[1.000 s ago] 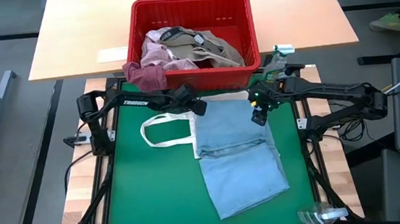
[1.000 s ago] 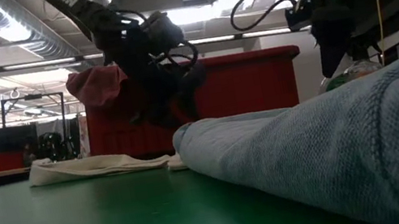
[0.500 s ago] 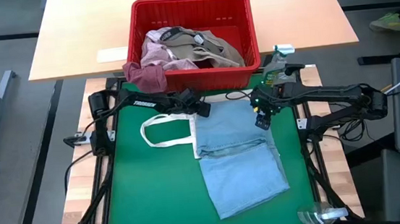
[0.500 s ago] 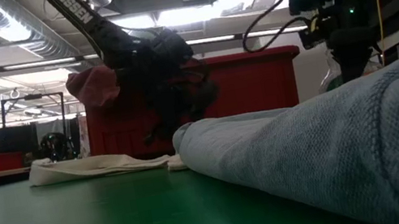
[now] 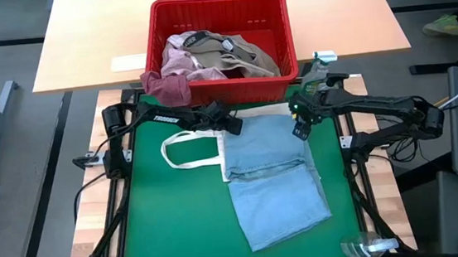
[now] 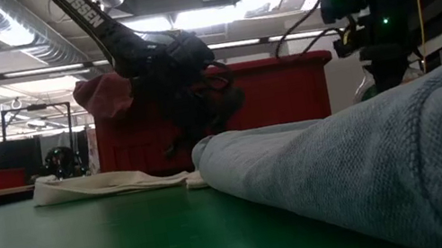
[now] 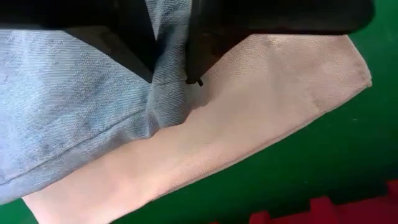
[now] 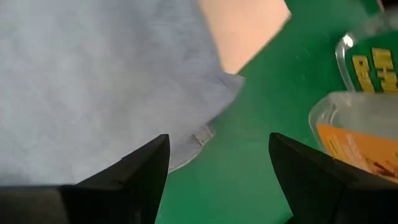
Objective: Fold Laundry from Bin
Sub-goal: Fold the blue pants from the red laundry basket
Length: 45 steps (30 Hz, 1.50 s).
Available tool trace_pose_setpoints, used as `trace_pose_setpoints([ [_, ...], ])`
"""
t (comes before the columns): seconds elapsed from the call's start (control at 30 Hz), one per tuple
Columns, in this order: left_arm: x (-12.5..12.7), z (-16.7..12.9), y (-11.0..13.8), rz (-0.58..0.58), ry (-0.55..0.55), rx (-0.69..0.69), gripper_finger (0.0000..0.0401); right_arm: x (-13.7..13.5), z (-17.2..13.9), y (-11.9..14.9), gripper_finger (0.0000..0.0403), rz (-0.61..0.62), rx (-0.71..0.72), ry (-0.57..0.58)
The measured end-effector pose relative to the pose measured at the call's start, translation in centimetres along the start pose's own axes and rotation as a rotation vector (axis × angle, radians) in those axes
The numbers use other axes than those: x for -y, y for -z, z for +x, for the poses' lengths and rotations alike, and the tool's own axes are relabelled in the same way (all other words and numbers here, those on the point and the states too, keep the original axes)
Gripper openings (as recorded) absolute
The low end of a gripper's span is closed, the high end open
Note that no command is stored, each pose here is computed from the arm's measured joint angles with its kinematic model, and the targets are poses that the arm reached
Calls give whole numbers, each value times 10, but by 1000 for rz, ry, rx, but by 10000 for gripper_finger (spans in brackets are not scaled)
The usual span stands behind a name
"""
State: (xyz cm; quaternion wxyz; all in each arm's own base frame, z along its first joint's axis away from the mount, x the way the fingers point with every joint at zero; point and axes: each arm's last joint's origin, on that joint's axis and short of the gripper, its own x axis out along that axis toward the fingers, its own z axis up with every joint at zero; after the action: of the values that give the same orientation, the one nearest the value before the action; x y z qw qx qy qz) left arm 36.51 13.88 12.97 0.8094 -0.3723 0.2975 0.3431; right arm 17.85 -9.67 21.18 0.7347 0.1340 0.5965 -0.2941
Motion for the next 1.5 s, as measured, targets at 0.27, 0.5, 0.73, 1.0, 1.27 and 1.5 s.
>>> trace_pose_setpoints([
  [0.27,0,0,0,-1,7,-7,36,23,7,-2,276,137,-11,-103],
  [0.5,0,0,0,-2,8,-8,40,18,34,4,276,148,70,-148],
  [0.73,1,0,1,-1,9,-9,37,15,53,8,276,148,36,-145],
  [1.0,1,0,1,0,15,-20,39,11,78,3,276,168,-32,-149],
  [1.27,1,0,2,2,17,-21,40,9,87,4,275,167,-82,-171],
  [1.5,1,-1,2,3,19,-25,40,7,87,5,256,170,-92,-240],
])
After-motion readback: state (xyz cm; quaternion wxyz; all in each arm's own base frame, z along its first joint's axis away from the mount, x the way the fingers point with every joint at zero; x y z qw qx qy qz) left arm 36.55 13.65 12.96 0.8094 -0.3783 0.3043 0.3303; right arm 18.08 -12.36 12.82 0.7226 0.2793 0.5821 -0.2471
